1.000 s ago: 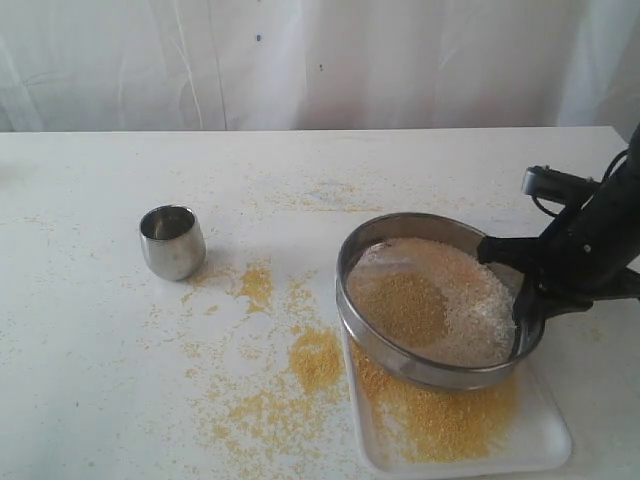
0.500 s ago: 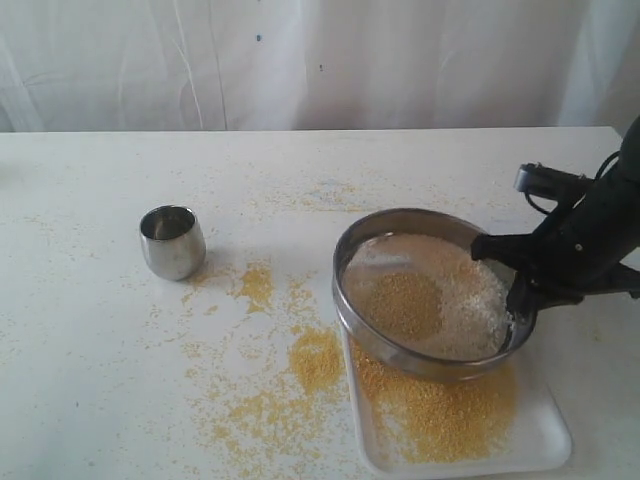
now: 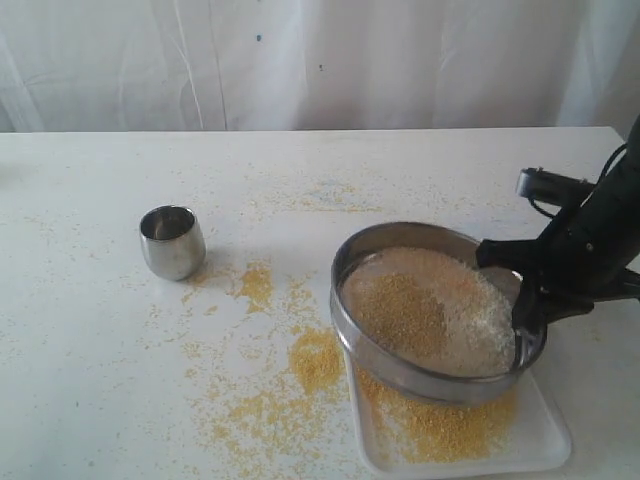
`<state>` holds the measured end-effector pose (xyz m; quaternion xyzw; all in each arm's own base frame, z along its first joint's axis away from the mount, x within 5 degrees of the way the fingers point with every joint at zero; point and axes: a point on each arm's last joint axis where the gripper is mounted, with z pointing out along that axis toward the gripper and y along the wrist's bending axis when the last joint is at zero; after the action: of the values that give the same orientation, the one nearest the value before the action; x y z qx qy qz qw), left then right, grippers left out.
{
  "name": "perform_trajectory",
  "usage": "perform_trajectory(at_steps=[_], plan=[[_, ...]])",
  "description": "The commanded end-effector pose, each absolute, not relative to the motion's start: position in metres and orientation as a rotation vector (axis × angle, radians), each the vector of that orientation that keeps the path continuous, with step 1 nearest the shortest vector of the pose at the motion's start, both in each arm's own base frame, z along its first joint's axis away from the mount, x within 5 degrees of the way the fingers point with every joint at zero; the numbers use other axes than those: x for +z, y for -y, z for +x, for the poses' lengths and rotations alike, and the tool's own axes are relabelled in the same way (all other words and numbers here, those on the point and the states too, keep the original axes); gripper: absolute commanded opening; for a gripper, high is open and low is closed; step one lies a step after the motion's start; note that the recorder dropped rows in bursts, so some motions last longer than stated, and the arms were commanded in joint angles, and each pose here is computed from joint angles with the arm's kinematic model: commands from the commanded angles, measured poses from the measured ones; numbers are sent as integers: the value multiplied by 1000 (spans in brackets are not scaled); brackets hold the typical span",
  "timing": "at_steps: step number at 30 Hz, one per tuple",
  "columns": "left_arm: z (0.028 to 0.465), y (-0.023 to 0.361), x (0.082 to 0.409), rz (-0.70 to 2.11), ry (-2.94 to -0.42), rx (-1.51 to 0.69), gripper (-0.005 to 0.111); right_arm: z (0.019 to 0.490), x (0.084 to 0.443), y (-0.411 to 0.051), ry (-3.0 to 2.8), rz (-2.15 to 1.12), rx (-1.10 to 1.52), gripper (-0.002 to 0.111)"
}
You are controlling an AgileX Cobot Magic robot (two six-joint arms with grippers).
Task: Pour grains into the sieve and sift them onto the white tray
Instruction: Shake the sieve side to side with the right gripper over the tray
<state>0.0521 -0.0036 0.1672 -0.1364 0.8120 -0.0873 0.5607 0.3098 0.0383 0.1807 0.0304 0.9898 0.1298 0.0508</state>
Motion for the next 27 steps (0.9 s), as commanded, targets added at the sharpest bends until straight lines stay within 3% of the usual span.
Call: perform_trajectory(at_steps=[1,6,10,16,21,27], plan=[[52,4,166,-329,-1915,-213,0,330,185,-36,-2807,140,353,0],[52,4,166,-329,-1915,-213,0,298,181,-41,-3135,72,452,0],[52,4,166,-329,-1915,-213,0,317,182,-35,-2950,14,330,0],[52,4,166,-329,-1915,-213,0,298,190,-40,-3167,-21,436,0],[52,4,166,-329,-1915,-213,0,327,191,-33,-2868,-72,275,0],[52,4,166,-329,-1915,-213,0,310,192,-38,-3022,-85,352,0]])
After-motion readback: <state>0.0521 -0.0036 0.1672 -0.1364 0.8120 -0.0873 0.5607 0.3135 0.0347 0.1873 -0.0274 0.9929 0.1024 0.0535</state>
